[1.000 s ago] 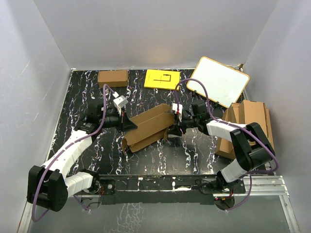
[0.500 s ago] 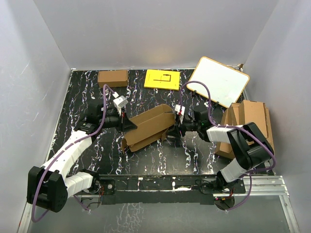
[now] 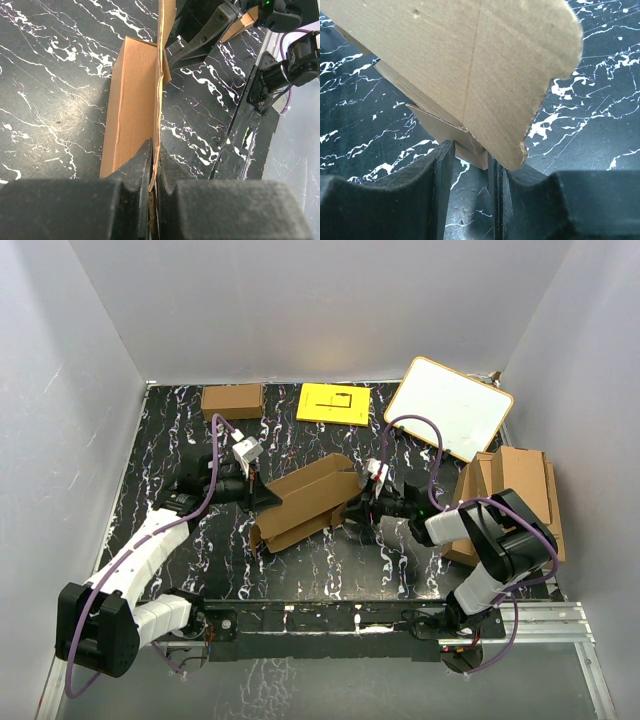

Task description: Fold the paper box

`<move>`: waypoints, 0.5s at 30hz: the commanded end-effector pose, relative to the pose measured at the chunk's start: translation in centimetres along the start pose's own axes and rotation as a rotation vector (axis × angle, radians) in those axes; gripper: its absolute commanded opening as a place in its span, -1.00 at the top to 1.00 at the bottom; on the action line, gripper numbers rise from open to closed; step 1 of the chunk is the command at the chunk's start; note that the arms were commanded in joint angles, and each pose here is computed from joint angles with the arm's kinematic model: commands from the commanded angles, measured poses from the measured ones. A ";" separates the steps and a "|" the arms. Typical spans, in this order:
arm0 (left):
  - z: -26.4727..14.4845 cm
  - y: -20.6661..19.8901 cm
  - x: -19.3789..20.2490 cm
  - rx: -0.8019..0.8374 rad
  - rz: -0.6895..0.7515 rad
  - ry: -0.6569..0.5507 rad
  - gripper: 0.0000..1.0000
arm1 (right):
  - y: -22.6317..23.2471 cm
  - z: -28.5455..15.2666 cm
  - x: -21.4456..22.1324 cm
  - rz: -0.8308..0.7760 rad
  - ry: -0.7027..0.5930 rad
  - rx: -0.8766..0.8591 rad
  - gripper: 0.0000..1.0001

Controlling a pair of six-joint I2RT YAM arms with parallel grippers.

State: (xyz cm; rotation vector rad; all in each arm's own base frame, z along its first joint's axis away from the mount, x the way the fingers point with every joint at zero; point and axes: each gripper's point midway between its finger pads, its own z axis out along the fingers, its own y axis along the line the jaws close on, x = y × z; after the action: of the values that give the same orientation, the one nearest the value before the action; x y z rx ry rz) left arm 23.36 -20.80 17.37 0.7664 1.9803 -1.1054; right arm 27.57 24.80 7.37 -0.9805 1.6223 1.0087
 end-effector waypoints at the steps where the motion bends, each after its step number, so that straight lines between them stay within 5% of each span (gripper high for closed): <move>1: -0.2 -0.6 -0.1 0.015 0.018 -0.009 1.00 | -0.1 0.4 -3.4 -0.135 -0.129 0.003 0.25; 15: 0.0 -0.8 -0.2 0.038 0.004 -0.016 1.00 | 0.1 1.2 -3.3 -0.128 -0.146 -0.016 0.46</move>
State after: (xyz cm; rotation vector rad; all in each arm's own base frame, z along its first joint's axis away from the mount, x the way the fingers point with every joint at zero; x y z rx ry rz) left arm 23.43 -20.88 17.54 0.7572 1.9776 -1.1125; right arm 28.06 25.34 7.65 -0.9483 1.5789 1.0047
